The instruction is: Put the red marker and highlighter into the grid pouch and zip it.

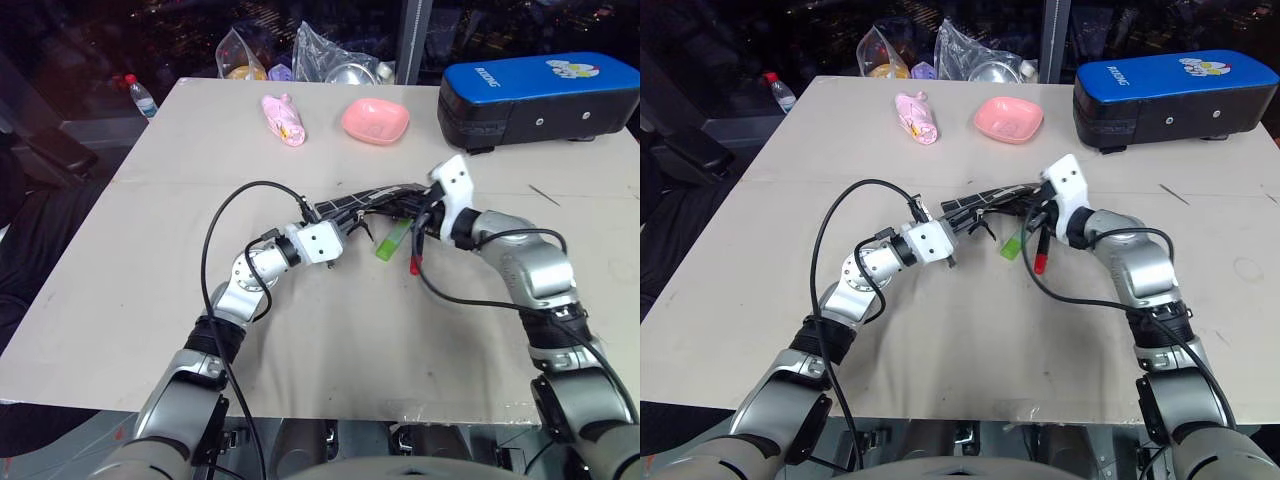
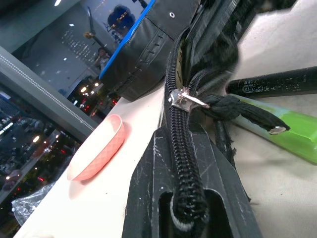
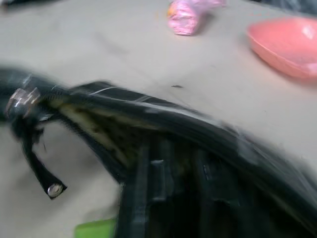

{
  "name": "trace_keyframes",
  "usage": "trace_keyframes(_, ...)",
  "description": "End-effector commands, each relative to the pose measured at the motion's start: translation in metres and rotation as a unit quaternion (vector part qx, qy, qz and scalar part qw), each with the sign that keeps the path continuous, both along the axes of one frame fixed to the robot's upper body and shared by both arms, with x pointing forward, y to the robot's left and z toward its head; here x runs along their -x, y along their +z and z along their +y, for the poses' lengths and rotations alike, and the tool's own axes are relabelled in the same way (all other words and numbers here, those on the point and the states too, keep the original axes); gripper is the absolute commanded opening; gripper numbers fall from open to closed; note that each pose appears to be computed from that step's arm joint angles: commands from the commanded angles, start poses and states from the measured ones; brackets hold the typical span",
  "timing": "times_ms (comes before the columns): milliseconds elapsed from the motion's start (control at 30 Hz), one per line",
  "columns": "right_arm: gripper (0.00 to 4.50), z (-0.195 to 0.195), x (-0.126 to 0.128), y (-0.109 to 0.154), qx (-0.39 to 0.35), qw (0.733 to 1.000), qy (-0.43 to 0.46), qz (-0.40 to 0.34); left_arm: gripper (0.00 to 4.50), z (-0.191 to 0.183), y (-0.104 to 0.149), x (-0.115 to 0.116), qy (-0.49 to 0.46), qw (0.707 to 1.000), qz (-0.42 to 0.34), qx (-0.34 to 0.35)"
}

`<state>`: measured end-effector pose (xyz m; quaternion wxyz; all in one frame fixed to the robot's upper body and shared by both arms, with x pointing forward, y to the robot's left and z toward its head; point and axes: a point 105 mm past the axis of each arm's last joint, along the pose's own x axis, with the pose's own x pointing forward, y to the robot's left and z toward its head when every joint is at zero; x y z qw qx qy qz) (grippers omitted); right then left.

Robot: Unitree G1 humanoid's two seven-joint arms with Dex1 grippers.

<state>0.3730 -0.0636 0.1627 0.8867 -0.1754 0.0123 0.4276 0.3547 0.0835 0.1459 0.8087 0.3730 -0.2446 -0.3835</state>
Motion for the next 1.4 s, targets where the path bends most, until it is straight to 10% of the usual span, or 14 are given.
trace_keyframes(33,2.47,0.015,-0.003,0.009,0.113,0.983,0.066,-0.131,0.0,0.007,0.025,-0.004,0.009,0.999,-0.036,0.017)
trace_keyframes(200,4.45,0.009,-0.017,0.001,0.22,0.948,0.086,-0.215,0.0,0.021,0.036,-0.003,0.025,0.998,-0.051,0.018)
trace_keyframes(633,4.45,-0.011,0.005,0.038,0.002,0.986,0.008,-0.165,0.0,0.065,0.042,-0.005,0.111,0.992,-0.041,0.042)
trace_keyframes(1400,4.22,-0.039,0.058,-0.069,-0.078,0.956,-0.254,0.122,0.0,0.046,0.047,-0.004,0.102,0.993,-0.013,0.064)
